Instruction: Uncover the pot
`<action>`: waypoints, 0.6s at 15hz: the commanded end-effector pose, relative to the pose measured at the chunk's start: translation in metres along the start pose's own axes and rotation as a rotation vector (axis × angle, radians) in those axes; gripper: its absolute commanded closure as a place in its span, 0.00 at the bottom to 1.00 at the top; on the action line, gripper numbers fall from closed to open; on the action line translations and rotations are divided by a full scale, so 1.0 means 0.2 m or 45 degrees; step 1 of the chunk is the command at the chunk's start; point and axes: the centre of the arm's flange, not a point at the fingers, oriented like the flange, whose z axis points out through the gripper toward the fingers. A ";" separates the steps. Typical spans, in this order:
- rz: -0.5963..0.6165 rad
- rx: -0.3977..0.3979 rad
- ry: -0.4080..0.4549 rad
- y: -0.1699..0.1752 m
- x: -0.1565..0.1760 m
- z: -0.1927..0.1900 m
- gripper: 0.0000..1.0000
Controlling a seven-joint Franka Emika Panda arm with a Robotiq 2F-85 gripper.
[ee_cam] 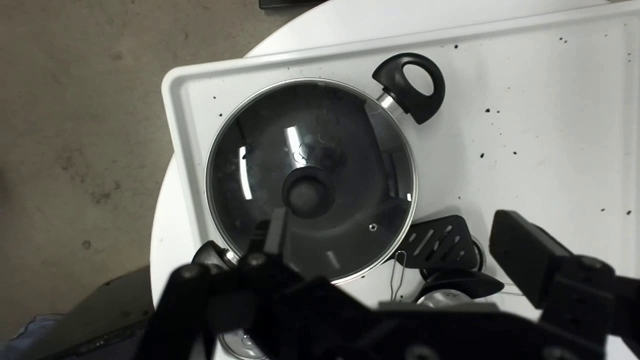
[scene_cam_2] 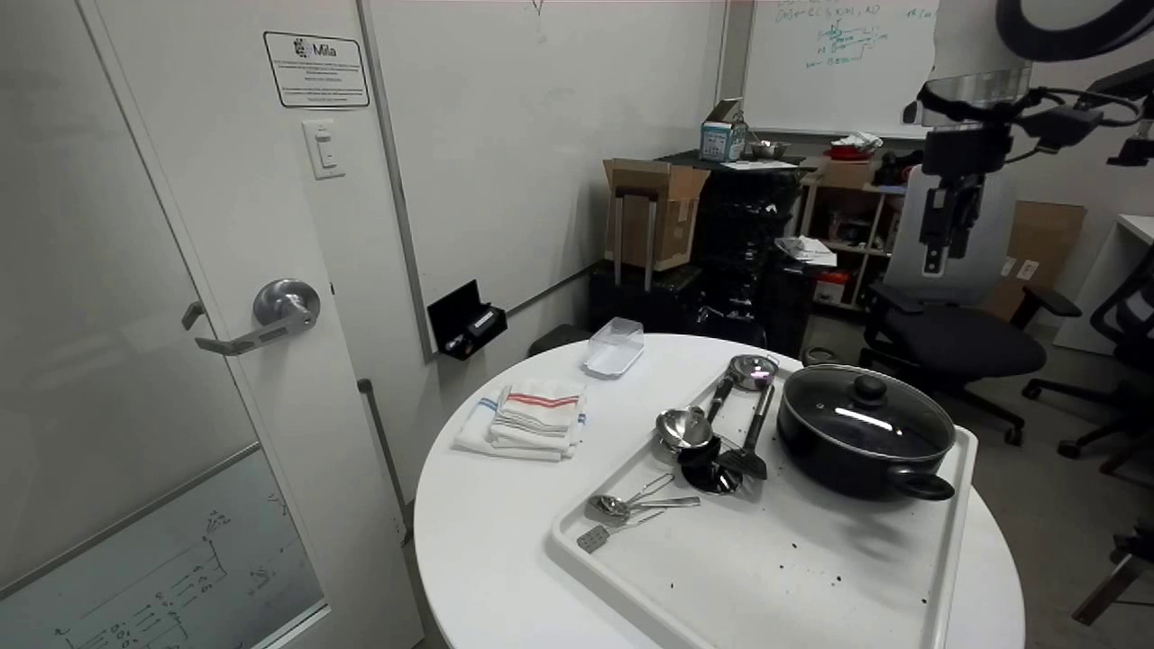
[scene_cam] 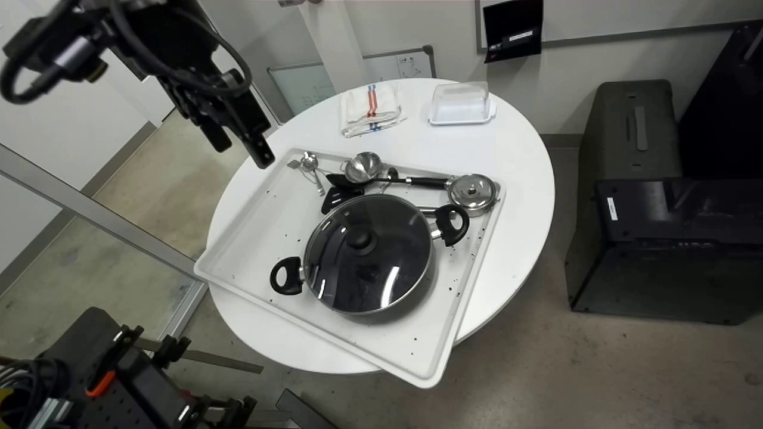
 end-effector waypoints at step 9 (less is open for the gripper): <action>0.057 -0.016 -0.024 0.17 0.36 0.51 0.00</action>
